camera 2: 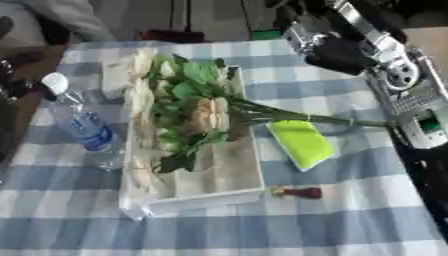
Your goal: Pick up objects on the table and place them in the box.
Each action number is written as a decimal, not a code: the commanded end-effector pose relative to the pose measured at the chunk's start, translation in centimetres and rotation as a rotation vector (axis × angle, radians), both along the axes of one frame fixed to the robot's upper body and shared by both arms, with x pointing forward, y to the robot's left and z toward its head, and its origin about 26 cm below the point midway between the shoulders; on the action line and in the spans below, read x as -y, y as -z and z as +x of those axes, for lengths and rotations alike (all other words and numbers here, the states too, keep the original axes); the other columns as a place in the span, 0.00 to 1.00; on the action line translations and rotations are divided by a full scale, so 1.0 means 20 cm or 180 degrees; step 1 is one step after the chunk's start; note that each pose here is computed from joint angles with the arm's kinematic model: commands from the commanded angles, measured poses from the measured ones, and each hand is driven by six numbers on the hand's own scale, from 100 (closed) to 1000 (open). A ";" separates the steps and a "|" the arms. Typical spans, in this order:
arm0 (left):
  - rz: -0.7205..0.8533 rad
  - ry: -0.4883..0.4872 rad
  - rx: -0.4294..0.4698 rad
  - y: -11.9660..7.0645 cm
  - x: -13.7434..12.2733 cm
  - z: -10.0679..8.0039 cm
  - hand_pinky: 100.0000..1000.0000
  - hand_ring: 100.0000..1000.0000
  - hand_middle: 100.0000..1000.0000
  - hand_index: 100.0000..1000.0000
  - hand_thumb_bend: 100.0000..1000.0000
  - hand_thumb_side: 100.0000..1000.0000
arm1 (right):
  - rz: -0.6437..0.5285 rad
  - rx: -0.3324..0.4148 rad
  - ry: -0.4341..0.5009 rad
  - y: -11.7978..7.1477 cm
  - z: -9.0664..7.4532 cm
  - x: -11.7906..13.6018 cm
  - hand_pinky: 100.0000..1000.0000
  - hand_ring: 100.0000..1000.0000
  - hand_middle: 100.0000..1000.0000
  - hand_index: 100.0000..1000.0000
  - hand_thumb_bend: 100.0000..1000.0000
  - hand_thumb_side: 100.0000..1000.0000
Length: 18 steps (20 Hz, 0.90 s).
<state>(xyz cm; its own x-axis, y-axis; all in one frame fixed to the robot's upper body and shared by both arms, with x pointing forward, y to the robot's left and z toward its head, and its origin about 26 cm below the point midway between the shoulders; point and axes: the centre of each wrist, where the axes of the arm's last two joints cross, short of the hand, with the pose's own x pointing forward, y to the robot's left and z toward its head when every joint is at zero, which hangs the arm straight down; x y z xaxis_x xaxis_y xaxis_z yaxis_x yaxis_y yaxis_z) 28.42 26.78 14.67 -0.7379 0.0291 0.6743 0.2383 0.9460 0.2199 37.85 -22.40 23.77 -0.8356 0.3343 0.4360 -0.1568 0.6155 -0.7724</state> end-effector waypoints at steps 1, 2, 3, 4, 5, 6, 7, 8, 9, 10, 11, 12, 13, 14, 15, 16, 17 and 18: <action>0.0020 0.0021 0.0088 -0.04 0.00 -0.01 0.41 0.78 0.97 0.93 0.47 0.40 | 0.0023 0.0098 0.0032 -0.07 -0.02 0.03 0.62 0.58 0.67 0.78 0.00 0.64; 0.0013 0.0012 0.0087 -0.03 0.00 -0.01 0.41 0.78 0.97 0.93 0.47 0.41 | 0.0027 0.0091 0.0034 -0.07 -0.03 0.04 0.62 0.58 0.67 0.78 0.00 0.64; 0.0006 0.0000 0.0085 -0.03 -0.01 -0.01 0.41 0.78 0.97 0.93 0.46 0.41 | 0.0027 0.0088 0.0033 -0.07 -0.03 0.03 0.62 0.58 0.67 0.78 0.00 0.64; 0.0000 -0.0008 0.0079 -0.03 -0.01 -0.01 0.41 0.78 0.97 0.93 0.46 0.42 | 0.0020 0.0090 0.0027 -0.07 -0.03 0.03 0.62 0.58 0.67 0.78 0.00 0.64; -0.0002 -0.0010 0.0075 -0.03 -0.01 -0.01 0.41 0.78 0.97 0.93 0.46 0.42 | 0.0014 0.0092 0.0023 -0.07 -0.03 0.03 0.62 0.58 0.67 0.78 0.00 0.64; 0.0005 0.0002 0.0078 -0.03 0.00 -0.01 0.41 0.78 0.97 0.93 0.46 0.42 | 0.0016 0.0084 0.0027 -0.07 -0.03 0.04 0.62 0.58 0.67 0.78 0.00 0.64; 0.0009 0.0012 0.0081 -0.03 0.00 -0.01 0.41 0.78 0.97 0.93 0.46 0.41 | 0.0018 0.0079 0.0030 -0.07 -0.03 0.04 0.62 0.58 0.67 0.78 0.00 0.64; 0.0003 0.0015 0.0086 -0.04 0.00 -0.01 0.41 0.78 0.97 0.93 0.46 0.41 | 0.0024 0.0073 0.0032 -0.07 -0.03 0.04 0.62 0.58 0.67 0.78 0.00 0.64; -0.0003 0.0016 0.0088 -0.04 0.00 -0.01 0.41 0.78 0.97 0.93 0.47 0.41 | 0.0028 0.0071 0.0032 -0.07 -0.03 0.04 0.62 0.58 0.67 0.78 0.00 0.64; -0.0006 0.0011 0.0083 -0.04 0.00 -0.01 0.41 0.78 0.97 0.93 0.46 0.41 | 0.0028 0.0076 0.0028 -0.07 -0.04 0.04 0.62 0.58 0.67 0.78 0.00 0.64; -0.0006 0.0007 0.0080 -0.04 0.00 -0.01 0.41 0.78 0.97 0.93 0.46 0.42 | 0.0028 0.0080 0.0026 -0.07 -0.04 0.04 0.62 0.58 0.67 0.78 0.00 0.64; -0.0005 0.0004 0.0076 -0.03 0.00 -0.01 0.41 0.78 0.97 0.93 0.46 0.42 | 0.0028 0.0081 0.0025 -0.07 -0.04 0.04 0.62 0.58 0.67 0.78 0.00 0.64; -0.0005 0.0003 0.0075 -0.03 0.00 -0.01 0.41 0.78 0.97 0.93 0.47 0.41 | 0.0029 0.0080 0.0027 -0.07 -0.04 0.04 0.62 0.58 0.67 0.78 0.00 0.64; -0.0010 -0.0001 0.0076 -0.03 0.00 -0.01 0.41 0.78 0.97 0.93 0.47 0.41 | 0.0033 0.0067 0.0036 -0.07 -0.04 0.04 0.62 0.58 0.67 0.78 0.00 0.64; -0.0015 -0.0005 0.0076 -0.03 0.00 -0.01 0.41 0.78 0.97 0.93 0.47 0.41 | 0.0034 0.0059 0.0041 -0.06 -0.04 0.04 0.62 0.58 0.67 0.78 0.00 0.64; -0.0012 -0.0005 0.0075 -0.03 0.00 -0.01 0.41 0.78 0.97 0.93 0.47 0.41 | 0.0033 0.0058 0.0040 -0.06 -0.04 0.04 0.62 0.58 0.67 0.78 0.00 0.64; -0.0008 -0.0003 0.0075 -0.03 0.00 -0.01 0.41 0.78 0.97 0.93 0.47 0.41 | 0.0033 0.0059 0.0040 -0.06 -0.04 0.04 0.62 0.58 0.67 0.78 0.00 0.64; -0.0005 0.0001 0.0074 -0.03 0.00 -0.01 0.41 0.78 0.97 0.93 0.47 0.41 | 0.0034 0.0059 0.0041 -0.06 -0.04 0.04 0.62 0.58 0.67 0.78 0.00 0.64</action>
<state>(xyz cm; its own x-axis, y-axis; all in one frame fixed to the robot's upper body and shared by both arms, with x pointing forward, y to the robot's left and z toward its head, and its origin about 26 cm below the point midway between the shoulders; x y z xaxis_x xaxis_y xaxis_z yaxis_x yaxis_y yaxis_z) 28.36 26.82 14.57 -0.7352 0.0297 0.6772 0.2343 0.9486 0.2127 37.48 -22.73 23.75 -0.8250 0.3355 0.4547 -0.1645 0.6273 -0.7612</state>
